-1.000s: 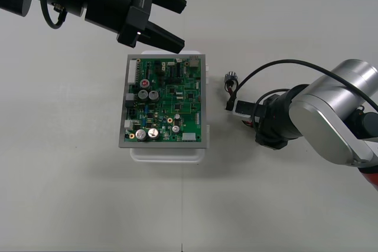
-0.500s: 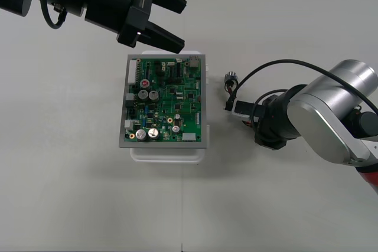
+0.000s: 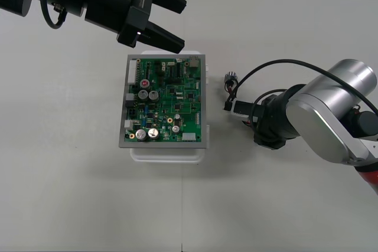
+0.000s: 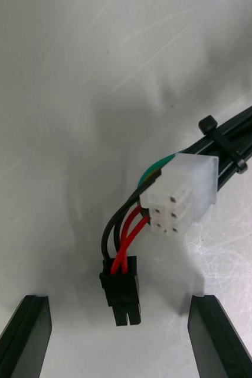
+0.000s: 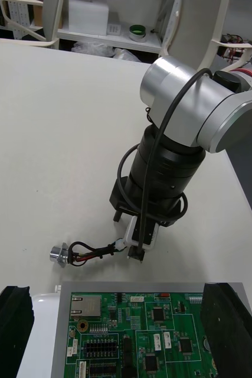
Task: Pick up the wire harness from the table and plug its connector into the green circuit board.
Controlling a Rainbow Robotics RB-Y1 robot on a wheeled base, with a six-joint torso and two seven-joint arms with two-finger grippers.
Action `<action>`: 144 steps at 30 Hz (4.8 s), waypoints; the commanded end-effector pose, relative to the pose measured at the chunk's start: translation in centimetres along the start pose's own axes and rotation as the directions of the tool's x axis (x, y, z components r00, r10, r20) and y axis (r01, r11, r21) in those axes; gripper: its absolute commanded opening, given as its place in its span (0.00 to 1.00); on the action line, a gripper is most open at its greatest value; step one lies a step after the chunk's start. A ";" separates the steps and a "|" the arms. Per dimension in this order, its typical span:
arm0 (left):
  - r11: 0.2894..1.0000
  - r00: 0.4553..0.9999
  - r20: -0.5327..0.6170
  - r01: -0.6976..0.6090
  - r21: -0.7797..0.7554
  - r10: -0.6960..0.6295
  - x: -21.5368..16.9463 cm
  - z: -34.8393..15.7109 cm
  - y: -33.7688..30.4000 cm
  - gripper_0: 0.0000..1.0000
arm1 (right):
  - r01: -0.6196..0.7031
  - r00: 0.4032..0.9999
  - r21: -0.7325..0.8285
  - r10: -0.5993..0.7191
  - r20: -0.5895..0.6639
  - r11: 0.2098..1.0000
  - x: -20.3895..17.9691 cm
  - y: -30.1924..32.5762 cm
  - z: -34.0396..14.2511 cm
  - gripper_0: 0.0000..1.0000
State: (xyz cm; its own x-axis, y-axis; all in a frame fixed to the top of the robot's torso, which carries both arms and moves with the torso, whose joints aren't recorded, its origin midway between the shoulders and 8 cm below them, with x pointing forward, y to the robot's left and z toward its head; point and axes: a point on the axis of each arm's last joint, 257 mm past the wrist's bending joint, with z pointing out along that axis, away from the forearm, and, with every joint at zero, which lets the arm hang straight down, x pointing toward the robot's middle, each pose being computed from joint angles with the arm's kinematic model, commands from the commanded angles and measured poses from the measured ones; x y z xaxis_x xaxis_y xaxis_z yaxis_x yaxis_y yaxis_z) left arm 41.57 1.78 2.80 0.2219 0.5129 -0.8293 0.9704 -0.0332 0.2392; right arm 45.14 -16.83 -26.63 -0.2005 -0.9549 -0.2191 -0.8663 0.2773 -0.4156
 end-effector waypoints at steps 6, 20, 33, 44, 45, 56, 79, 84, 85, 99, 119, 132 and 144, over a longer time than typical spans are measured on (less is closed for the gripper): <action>0.995 0.995 -0.008 -0.096 0.018 0.096 -2.3 0.2 -0.8 0.83 | -0.014 1.000 -0.044 0.015 0.005 0.999 -1.2 1.6 0.8 0.68; 0.995 0.995 -0.008 -0.096 0.018 0.096 -2.3 0.2 -0.8 0.83 | -0.033 0.999 -0.078 0.032 -0.015 0.996 -0.4 2.0 1.7 0.68; 0.995 0.995 -0.008 -0.096 0.018 0.096 -2.3 0.2 -0.8 0.83 | -0.036 0.999 -0.082 0.035 -0.020 0.996 0.0 1.9 1.6 0.00; 0.995 0.995 -0.008 -0.096 0.018 0.096 -2.3 0.2 -0.8 0.83 | -0.036 0.999 -0.084 0.034 -0.027 0.996 0.6 1.8 1.5 0.00; 0.995 0.995 -0.008 -0.096 0.018 0.096 -2.3 0.2 -0.8 0.83 | -0.038 0.999 -0.087 0.036 -0.025 0.995 0.6 1.8 1.5 0.00; 0.995 0.995 -0.008 -0.096 0.018 0.096 -2.3 0.2 -0.8 0.83 | -0.041 0.998 -0.089 0.046 0.051 0.995 0.0 0.1 -1.0 0.00; 0.995 0.995 -0.008 -0.096 0.018 0.096 -2.3 0.2 -0.8 0.83 | -0.019 0.993 -0.063 0.025 0.111 0.998 0.7 -4.4 -6.5 0.00; 0.995 0.995 -0.008 -0.096 0.018 0.096 -2.3 0.2 -0.8 0.83 | -0.030 0.988 -0.093 0.044 0.150 0.995 0.6 -4.6 -7.9 0.00; 0.995 0.995 -0.008 -0.096 0.018 0.096 -2.3 0.2 -0.8 0.83 | -0.030 0.987 -0.096 0.044 0.152 0.995 0.7 -4.6 -8.1 0.00; 0.999 0.999 -0.035 0.005 0.054 -0.003 2.0 1.9 -1.6 0.83 | -0.022 0.977 -0.180 0.060 0.204 0.983 1.7 -4.3 -11.9 0.00; 0.996 0.998 0.018 0.055 0.067 -0.056 1.4 -0.4 0.1 0.83 | -0.062 0.891 -0.407 0.234 0.388 0.911 -0.6 -3.0 -17.8 0.00; 0.998 0.998 0.036 0.049 0.040 -0.050 3.4 -4.7 1.8 0.83 | -0.064 0.800 -0.618 0.410 0.437 0.784 -3.1 -0.6 -22.2 0.00; 1.000 0.993 0.117 0.015 0.004 -0.015 4.8 -8.7 3.6 0.83 | -0.085 0.696 -0.857 0.646 0.314 0.509 -5.9 1.9 -28.2 0.00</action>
State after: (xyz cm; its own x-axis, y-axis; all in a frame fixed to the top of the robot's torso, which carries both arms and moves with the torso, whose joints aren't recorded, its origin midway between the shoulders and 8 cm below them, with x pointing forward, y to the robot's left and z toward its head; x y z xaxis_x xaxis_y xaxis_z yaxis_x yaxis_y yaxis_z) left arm 45.25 10.01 1.62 0.1452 0.3992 -0.9053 0.9880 -0.0104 0.1539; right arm 32.08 -13.37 -4.57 -0.4985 -0.4768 -0.7240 -0.8505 0.1077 0.5148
